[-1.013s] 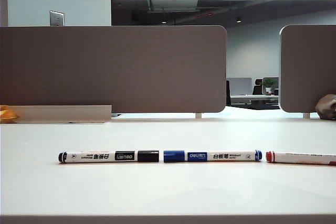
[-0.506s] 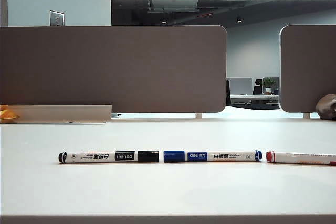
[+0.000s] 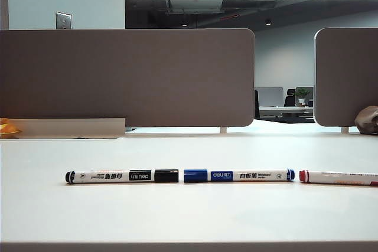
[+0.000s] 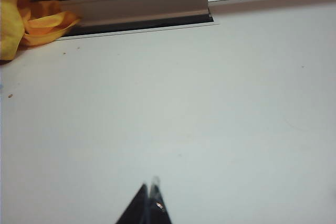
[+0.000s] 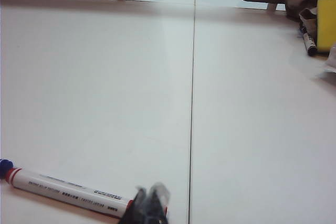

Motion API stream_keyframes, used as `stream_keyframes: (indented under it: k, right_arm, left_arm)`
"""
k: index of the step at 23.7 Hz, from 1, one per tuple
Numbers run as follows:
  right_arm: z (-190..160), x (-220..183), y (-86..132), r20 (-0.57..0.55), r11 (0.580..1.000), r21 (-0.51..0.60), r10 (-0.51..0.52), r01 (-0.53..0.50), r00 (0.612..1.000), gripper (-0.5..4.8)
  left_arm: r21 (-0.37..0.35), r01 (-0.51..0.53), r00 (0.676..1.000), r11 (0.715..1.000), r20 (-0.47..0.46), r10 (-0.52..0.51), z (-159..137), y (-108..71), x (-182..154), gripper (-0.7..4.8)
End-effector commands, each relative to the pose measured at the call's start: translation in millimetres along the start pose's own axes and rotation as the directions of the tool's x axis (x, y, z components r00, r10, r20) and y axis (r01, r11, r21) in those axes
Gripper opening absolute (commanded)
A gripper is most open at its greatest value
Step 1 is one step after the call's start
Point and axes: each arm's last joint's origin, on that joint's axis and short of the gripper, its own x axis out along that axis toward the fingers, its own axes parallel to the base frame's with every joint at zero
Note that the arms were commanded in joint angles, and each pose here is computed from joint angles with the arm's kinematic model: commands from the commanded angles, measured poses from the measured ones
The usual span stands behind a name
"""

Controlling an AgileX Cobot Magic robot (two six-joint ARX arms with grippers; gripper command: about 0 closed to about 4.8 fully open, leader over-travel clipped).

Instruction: Pick up the markers one by one and line them up horizontally in a straight line on the table.

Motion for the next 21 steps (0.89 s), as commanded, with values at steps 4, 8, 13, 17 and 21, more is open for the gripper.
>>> stream_keyframes:
  k: [4, 8, 13, 17, 21]
  right_arm:
    - [-2, 1, -2, 0.001, 1.0, 0.001, -0.015, 0.015, 1.0, -0.01]
    - [-2, 0, -10, -0.003, 0.994, 0.017, -0.105, 0.105, 0.994, -0.01]
    - [-2, 0, -11, -0.004, 0.993, 0.019, -0.118, 0.118, 0.993, -0.01]
    - [-2, 0, -11, -0.004, 0.993, 0.019, -0.118, 0.118, 0.993, -0.01]
    - [-2, 0, -11, -0.004, 0.993, 0.019, -0.118, 0.118, 0.993, -0.01]
  left_arm:
    - [0.001, 0.0, 1.0, 1.0, 0.014, 0.0, 2, 0.1, 0, -0.05]
    - [0.001, 0.0, 1.0, 1.0, 0.014, 0.0, 2, 0.1, 0, -0.05]
    - [0.001, 0.0, 1.0, 1.0, 0.014, 0.0, 2, 0.1, 0, -0.05]
    - [0.001, 0.0, 1.0, 1.0, 0.013, 0.0, 2, 0.1, 0, -0.05]
    - [0.001, 0.0, 1.0, 1.0, 0.014, 0.0, 2, 0.1, 0, -0.05]
